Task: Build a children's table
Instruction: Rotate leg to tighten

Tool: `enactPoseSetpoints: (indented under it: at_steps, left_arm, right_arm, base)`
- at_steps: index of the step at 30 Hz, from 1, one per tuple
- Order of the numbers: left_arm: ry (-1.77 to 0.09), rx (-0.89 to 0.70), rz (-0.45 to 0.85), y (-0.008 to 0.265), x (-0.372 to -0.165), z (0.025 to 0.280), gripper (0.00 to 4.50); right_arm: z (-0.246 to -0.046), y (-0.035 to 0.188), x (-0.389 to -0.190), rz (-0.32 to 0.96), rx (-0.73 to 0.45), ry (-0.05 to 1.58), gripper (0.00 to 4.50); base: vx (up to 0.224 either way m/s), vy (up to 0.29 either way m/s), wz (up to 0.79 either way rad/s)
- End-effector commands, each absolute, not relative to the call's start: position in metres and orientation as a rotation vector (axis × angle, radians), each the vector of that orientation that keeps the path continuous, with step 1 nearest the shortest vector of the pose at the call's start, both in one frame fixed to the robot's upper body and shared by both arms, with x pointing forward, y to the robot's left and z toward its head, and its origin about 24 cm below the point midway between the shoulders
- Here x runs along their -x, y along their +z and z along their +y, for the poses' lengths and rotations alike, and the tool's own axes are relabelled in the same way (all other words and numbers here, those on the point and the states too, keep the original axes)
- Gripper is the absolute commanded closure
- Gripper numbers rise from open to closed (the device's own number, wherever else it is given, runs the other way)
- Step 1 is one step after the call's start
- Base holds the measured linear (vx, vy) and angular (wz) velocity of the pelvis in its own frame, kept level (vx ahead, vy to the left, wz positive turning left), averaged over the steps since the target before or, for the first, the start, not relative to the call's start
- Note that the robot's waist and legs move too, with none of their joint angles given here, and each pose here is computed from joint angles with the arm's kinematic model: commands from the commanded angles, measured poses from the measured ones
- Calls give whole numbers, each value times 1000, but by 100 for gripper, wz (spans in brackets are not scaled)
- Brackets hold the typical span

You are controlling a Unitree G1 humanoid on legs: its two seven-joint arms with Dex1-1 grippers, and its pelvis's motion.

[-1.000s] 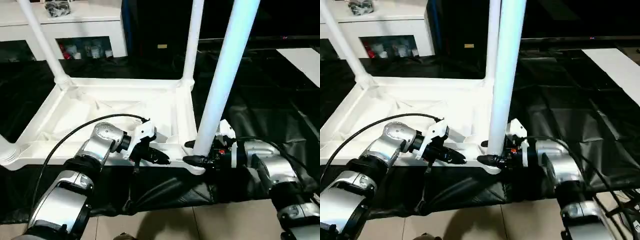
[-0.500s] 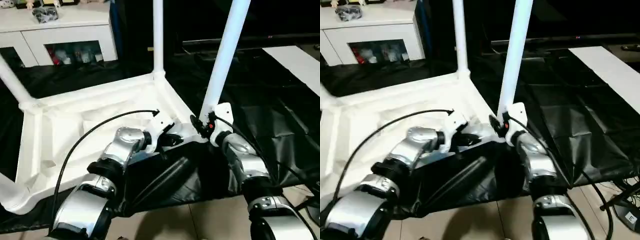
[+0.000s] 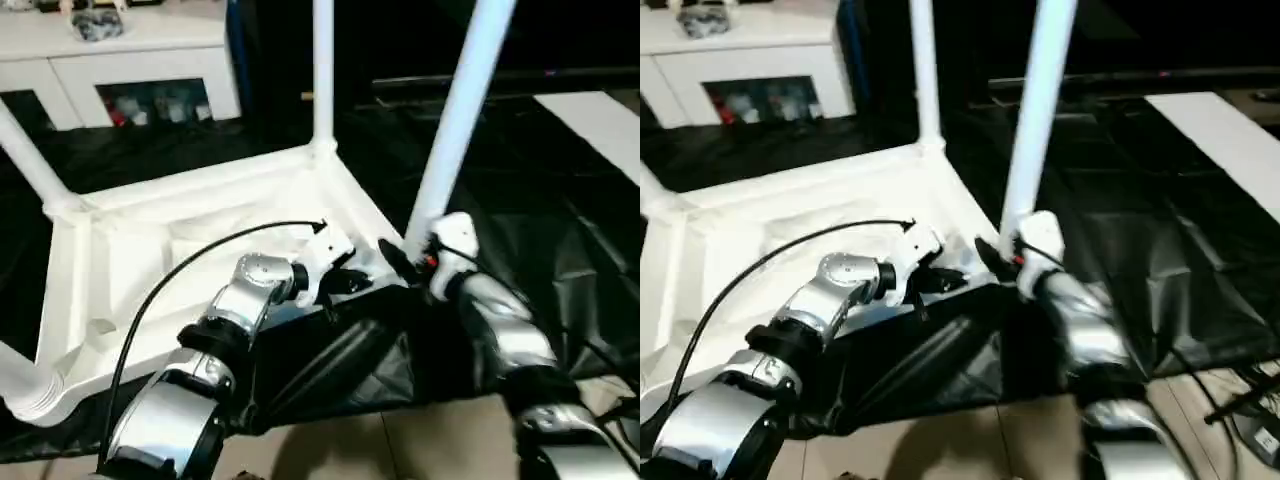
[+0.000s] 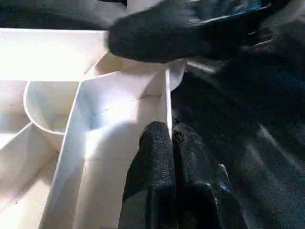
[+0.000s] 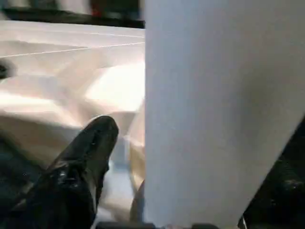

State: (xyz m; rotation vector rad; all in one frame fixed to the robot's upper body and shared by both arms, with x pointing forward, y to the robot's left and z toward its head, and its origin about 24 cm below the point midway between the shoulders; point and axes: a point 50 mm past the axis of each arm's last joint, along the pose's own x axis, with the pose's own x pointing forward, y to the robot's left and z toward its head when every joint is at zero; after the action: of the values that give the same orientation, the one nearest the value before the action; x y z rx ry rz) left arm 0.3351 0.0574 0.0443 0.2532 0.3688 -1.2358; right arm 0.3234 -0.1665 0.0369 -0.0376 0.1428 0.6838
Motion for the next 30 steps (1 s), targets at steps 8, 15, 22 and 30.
enactPoseSetpoints:
  at_steps: [8,15,22,30]
  left_arm:
    - [-1500,-270,311,53,-324,62,450]
    - [-1575,-296,336,56,-323,78,450]
    - [-1630,-299,349,56,-321,81,450]
    - [-1633,-309,354,57,-322,82,450]
  right_arm:
    - [-183,42,-298,235,36,1054,3]
    - [-200,51,-295,271,98,1118,3]
    - [-187,49,-296,305,142,1204,3]
    - [-174,44,-303,338,130,1271,84]
  base:
    - [0,0,0]
    - [0,0,0]
    - [0,0,0]
    - [0,0,0]
